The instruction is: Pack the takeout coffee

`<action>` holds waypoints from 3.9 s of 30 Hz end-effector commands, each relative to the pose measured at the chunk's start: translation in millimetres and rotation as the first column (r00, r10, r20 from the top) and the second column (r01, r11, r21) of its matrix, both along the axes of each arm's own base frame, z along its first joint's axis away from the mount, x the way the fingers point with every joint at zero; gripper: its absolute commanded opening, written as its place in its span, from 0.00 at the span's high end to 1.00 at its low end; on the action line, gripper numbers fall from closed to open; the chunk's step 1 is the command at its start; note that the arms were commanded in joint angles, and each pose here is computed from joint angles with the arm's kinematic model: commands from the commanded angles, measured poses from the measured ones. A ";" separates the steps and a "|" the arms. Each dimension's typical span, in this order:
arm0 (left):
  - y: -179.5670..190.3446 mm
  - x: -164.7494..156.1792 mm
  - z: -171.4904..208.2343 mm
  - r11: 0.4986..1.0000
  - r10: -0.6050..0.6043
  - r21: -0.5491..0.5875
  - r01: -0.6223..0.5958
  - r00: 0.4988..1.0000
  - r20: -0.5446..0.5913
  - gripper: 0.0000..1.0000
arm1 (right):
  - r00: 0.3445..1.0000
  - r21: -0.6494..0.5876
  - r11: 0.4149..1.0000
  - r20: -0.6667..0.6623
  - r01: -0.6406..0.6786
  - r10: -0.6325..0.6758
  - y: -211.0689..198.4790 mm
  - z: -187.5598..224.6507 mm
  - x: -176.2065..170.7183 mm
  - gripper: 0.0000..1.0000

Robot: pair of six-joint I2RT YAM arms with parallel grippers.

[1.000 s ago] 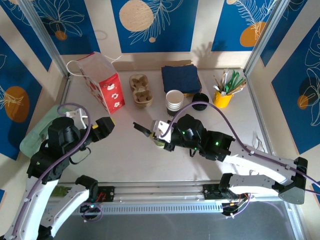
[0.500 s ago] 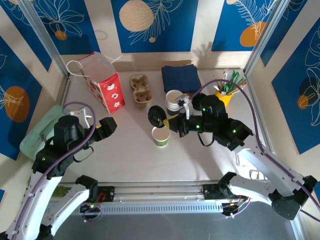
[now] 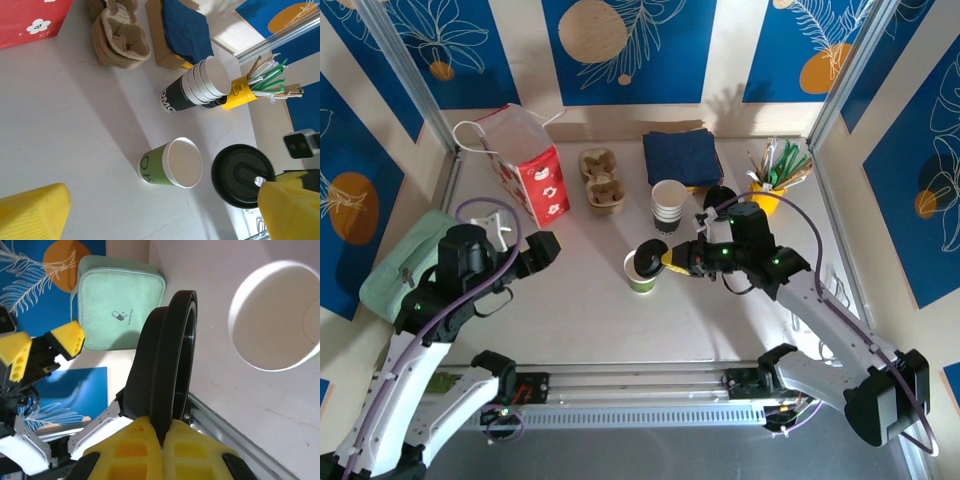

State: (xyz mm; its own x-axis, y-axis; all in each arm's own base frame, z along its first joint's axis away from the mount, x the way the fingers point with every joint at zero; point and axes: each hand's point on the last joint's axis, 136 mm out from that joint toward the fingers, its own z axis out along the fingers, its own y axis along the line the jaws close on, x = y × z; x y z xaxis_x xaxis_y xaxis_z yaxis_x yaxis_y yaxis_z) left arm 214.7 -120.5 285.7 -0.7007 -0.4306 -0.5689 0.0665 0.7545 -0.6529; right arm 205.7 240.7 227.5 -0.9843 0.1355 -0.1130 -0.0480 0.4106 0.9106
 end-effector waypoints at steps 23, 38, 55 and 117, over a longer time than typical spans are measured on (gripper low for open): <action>-3.4 2.4 -5.8 1.000 -0.005 -0.029 0.005 1.000 -0.006 0.04 | 0.989 0.060 0.998 -0.148 0.014 -0.005 10.2 -48.5 16.2 1.00; -4.6 1.9 -4.7 0.999 -0.009 -0.037 0.008 1.000 -0.010 0.04 | 0.984 0.018 0.999 -0.175 0.042 -0.038 5.4 -71.2 22.8 0.86; -8.4 3.4 -4.9 0.998 -0.017 -0.057 0.016 1.000 -0.021 0.04 | 0.979 -0.025 0.998 -0.199 0.050 -0.054 2.7 -89.6 22.8 0.82; -18.5 14.5 -32.9 0.998 -0.060 -0.034 0.057 0.996 -0.073 0.01 | 0.994 -0.137 0.989 -0.089 0.046 -0.059 -6.7 -82.9 24.9 0.54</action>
State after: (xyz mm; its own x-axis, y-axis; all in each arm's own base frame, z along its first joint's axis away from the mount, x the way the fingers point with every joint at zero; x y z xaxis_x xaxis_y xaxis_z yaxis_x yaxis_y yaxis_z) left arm 225.1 -133.3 254.2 -0.7581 -0.4358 -0.4851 0.0159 0.7314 -0.6818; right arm 229.1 237.8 126.5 -0.9805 0.1930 0.0368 0.1320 0.5081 0.8511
